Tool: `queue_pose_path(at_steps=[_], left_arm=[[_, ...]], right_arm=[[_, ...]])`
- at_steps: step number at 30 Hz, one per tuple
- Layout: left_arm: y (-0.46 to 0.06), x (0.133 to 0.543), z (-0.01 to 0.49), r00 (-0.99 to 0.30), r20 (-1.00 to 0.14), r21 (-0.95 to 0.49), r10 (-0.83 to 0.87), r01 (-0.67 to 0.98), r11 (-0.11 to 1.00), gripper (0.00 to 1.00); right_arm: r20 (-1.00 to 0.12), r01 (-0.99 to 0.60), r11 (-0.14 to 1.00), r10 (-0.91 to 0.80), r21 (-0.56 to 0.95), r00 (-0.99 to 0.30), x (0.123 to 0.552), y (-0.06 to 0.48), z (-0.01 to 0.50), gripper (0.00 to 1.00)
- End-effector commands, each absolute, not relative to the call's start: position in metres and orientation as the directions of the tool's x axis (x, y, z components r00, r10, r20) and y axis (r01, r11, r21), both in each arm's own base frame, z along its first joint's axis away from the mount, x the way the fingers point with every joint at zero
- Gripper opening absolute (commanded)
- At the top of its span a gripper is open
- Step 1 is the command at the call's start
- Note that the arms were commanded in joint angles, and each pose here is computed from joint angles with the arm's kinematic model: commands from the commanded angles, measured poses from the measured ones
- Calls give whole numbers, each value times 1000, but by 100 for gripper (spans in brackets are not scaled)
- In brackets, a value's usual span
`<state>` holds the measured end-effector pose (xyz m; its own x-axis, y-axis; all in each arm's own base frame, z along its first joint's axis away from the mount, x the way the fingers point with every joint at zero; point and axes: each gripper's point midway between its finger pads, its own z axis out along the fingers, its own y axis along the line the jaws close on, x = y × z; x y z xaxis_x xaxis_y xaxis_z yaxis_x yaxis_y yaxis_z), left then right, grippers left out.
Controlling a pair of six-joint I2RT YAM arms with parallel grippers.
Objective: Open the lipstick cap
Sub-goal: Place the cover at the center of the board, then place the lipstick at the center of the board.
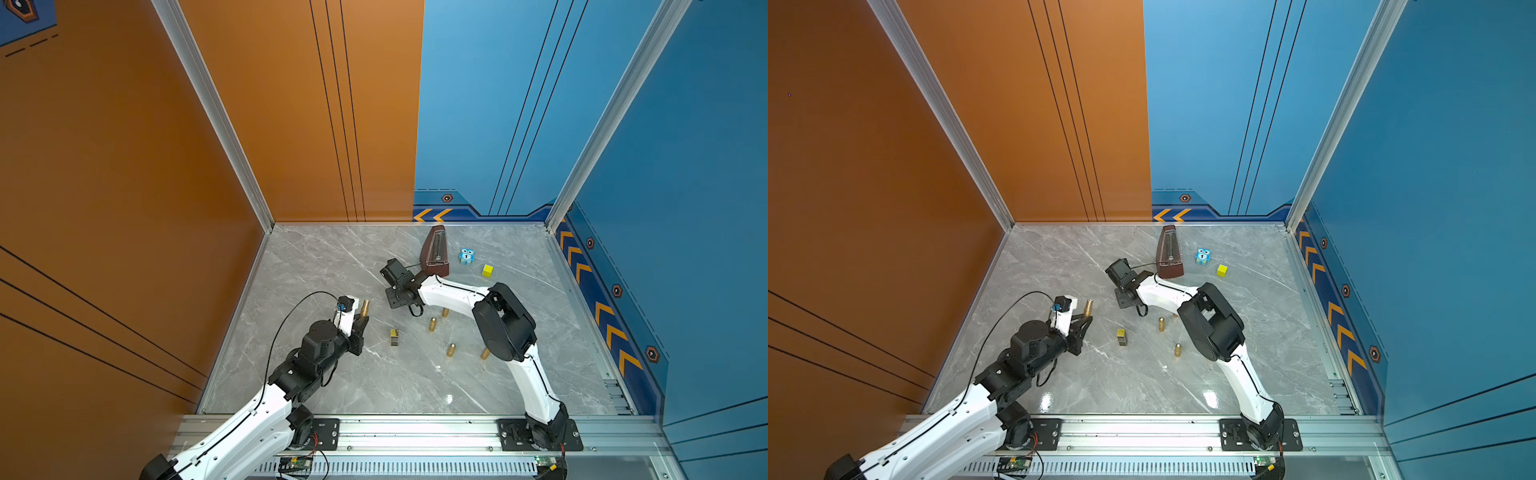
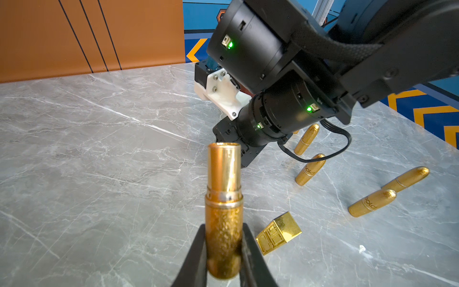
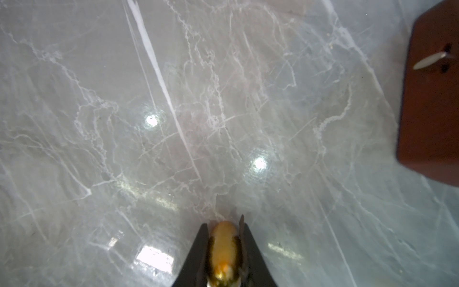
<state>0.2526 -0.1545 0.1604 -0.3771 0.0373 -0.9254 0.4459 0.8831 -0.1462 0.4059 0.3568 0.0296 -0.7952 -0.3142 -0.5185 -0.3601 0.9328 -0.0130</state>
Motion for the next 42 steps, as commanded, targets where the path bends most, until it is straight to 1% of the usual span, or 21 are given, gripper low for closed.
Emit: queue_pose_path(at_steps=[1,4,14,20,23,25,29,34,38,42], left_arm=[[-149,255,161,-366,-930,-153,14,423,893,0],[-149,255,161,-366,-930,-153,14,421,894,0],[-148,255,164,-360,-933,-159,5,424,892,0],[-148,255,164,-361,-933,-158,7,424,892,0],[-151,254,168,-354,-935,-158,10,444,882,0],[-154,253,172,-345,-938,-160,12,466,870,0],[-156,254,177,-331,-943,-146,24,479,865,0],[-165,252,177,-336,-940,-139,54,524,840,0],[-178,248,179,-326,-942,-135,81,590,796,0],[-185,246,182,-310,-945,-124,102,631,765,0]], right_arm=[[-493,-377,925,-352,-53,-796,400,354,12,19],[-488,-381,923,-358,-54,-796,397,354,10,21],[-495,-396,918,-358,-32,-792,395,360,16,40],[-532,-397,917,-320,34,-784,390,362,53,52],[-548,-381,922,-283,72,-787,386,356,76,55],[-566,-387,915,-261,112,-782,380,354,101,56],[-558,-384,905,-225,185,-799,365,340,131,58],[-542,-399,854,-173,333,-822,338,327,165,60],[-487,-431,758,-173,489,-856,310,331,188,61],[-453,-463,676,-210,573,-867,284,339,203,62]])
